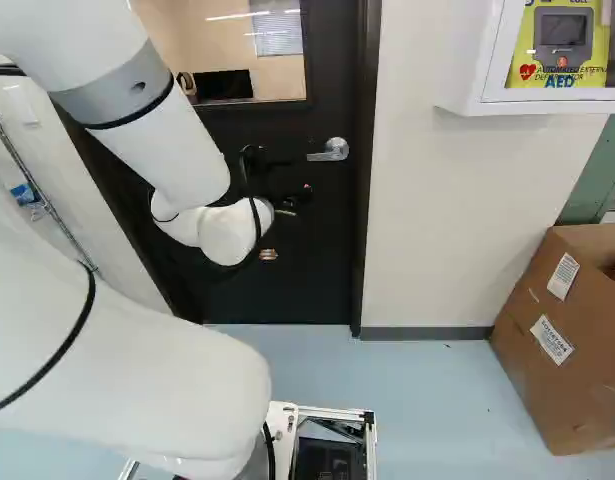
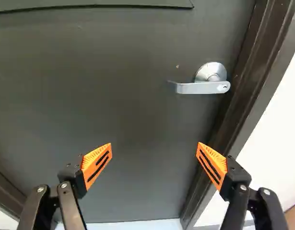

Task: Open the door and move inside

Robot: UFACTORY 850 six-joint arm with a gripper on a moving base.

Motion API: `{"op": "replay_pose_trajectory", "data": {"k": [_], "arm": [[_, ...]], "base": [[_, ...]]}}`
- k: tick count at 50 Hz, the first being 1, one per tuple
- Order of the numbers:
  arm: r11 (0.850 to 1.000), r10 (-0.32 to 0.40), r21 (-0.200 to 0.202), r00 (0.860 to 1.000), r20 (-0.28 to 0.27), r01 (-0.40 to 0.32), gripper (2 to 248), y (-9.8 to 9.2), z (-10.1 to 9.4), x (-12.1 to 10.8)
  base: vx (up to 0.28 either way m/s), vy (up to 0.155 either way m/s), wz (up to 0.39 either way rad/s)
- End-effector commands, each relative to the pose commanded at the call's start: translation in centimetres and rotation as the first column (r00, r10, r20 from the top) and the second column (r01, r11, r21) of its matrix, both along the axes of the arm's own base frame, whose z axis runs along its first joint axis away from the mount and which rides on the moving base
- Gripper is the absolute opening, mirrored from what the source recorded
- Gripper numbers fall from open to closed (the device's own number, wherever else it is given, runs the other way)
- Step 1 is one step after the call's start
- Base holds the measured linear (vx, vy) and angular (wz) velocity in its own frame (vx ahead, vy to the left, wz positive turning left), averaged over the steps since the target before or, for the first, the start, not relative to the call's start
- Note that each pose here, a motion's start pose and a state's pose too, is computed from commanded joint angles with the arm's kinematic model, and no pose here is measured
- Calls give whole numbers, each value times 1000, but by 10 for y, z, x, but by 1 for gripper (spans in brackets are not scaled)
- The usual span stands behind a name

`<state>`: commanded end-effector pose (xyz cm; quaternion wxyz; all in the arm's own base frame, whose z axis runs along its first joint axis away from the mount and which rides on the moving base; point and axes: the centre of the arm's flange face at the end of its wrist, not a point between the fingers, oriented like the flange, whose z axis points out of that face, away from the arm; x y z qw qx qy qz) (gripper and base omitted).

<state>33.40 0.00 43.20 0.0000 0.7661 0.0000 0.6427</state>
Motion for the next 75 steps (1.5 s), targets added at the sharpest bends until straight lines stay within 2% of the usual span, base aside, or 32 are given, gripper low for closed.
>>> {"op": "replay_pose_trajectory", "data": {"k": [31, 75], "arm": [[1000, -8, 0, 998, 69, 8, 247, -3, 33, 31], [1000, -12, 0, 988, 156, 12, 247, -5, 80, 90]], "base": [[0, 0, 0], [0, 0, 0]]}}
